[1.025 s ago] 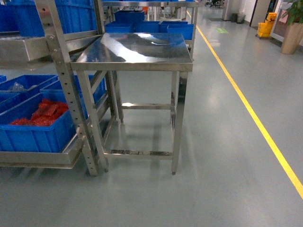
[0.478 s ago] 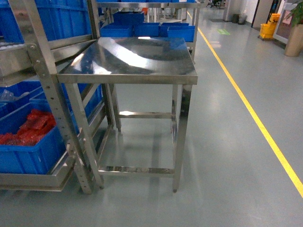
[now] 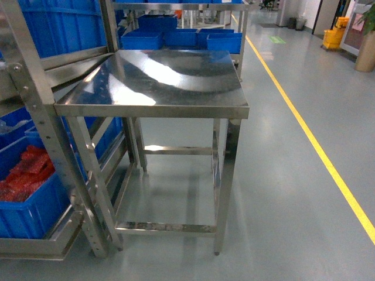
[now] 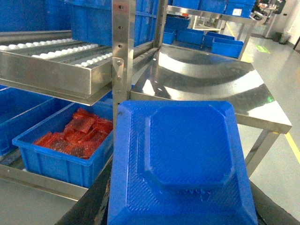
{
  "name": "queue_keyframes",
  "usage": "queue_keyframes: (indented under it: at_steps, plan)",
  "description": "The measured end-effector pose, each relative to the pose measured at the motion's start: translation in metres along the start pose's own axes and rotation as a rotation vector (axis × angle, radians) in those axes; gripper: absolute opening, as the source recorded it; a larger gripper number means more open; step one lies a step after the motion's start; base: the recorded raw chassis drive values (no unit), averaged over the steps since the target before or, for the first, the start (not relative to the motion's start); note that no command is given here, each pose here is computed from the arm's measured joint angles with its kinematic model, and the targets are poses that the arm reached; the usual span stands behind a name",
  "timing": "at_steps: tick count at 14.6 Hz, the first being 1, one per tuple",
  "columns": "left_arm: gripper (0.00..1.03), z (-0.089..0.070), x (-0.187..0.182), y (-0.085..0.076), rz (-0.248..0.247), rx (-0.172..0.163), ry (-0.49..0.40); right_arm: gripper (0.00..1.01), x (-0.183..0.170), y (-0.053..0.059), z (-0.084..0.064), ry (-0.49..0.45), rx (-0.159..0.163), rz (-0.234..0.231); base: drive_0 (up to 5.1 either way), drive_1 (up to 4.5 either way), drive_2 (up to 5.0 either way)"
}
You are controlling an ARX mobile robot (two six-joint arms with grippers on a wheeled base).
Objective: Pick blue part to blue bin on bottom shelf
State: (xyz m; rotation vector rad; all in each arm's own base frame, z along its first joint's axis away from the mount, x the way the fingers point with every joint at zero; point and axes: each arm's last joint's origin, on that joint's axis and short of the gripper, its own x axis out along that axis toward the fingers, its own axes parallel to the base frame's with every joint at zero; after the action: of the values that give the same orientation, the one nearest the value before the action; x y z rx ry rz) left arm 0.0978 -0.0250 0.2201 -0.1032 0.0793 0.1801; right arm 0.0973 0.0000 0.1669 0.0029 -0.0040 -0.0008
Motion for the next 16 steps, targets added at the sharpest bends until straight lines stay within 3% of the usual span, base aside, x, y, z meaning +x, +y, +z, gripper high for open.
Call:
queue_keyframes:
  at_steps: [4,6,16]
  plan:
    - [0.43,-0.0001,0.0001,-0.0001,-0.002,0.001,0.002,0.98,0.0,0.0,-0.0004,0.004,0.0,0.0,0.1,4.13,-4.0]
    - [0.43,-0.0007,0.0007,-0.0006,-0.004,0.004,0.007,0.98,0.0,0.0,0.0003,-0.003,0.0,0.0,0.0,0.0,0.0]
    - [0.43,0.0,0.0001,-0.0001,-0.002,0.0,0.0,0.98,0.0,0.0,-0.0001,0.001,0.0,0.0,-4.9,2.49,2.5]
